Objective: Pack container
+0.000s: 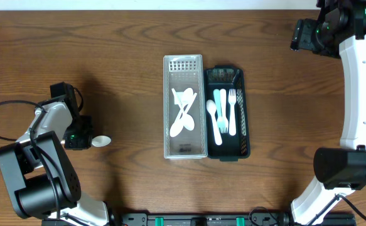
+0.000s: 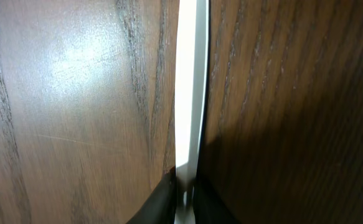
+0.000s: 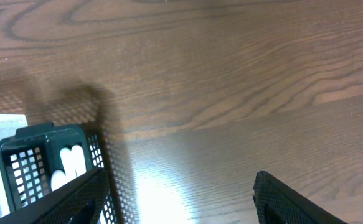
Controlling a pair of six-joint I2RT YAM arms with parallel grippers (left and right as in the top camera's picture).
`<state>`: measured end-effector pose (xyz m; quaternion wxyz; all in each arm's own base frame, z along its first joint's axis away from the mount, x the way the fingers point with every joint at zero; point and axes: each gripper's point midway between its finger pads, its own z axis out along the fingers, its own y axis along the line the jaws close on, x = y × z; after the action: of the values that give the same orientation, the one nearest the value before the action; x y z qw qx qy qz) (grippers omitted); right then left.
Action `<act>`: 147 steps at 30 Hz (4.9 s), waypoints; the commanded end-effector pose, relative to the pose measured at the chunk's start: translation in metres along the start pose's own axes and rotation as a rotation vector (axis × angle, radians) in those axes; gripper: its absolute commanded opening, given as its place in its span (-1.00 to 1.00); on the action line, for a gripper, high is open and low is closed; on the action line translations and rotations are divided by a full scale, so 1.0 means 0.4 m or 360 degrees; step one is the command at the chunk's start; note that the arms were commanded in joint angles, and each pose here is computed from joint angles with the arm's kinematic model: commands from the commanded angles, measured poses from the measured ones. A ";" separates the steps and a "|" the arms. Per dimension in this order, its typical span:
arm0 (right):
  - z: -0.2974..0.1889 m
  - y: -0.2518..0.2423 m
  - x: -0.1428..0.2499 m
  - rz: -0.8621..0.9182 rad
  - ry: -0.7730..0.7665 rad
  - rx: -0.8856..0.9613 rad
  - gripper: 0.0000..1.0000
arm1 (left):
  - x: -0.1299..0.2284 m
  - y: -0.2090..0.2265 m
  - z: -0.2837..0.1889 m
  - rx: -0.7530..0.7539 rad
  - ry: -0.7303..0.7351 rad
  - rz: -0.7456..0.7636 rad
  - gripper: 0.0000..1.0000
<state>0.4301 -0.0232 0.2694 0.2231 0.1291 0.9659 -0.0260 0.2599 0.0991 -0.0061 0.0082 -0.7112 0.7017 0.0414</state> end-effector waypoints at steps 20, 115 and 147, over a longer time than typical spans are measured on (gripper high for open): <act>0.009 -0.007 -0.017 0.0005 -0.0036 0.0007 0.55 | -0.029 -0.097 -0.238 0.0186 -0.0267 0.0723 -0.88; 0.149 -0.127 0.120 -0.0083 -0.0960 0.0085 0.99 | 0.095 -0.149 -0.615 0.1264 -0.1567 0.1750 0.96; 0.242 -0.082 0.544 -0.0900 -0.0779 0.0081 0.98 | 0.114 0.033 -0.582 0.1544 -0.1745 0.1630 0.96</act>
<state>0.2792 -0.0166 0.0951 0.4426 -0.1349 0.8747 -0.1439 0.2577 0.0364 0.2250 0.6268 -0.1143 0.7681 0.0642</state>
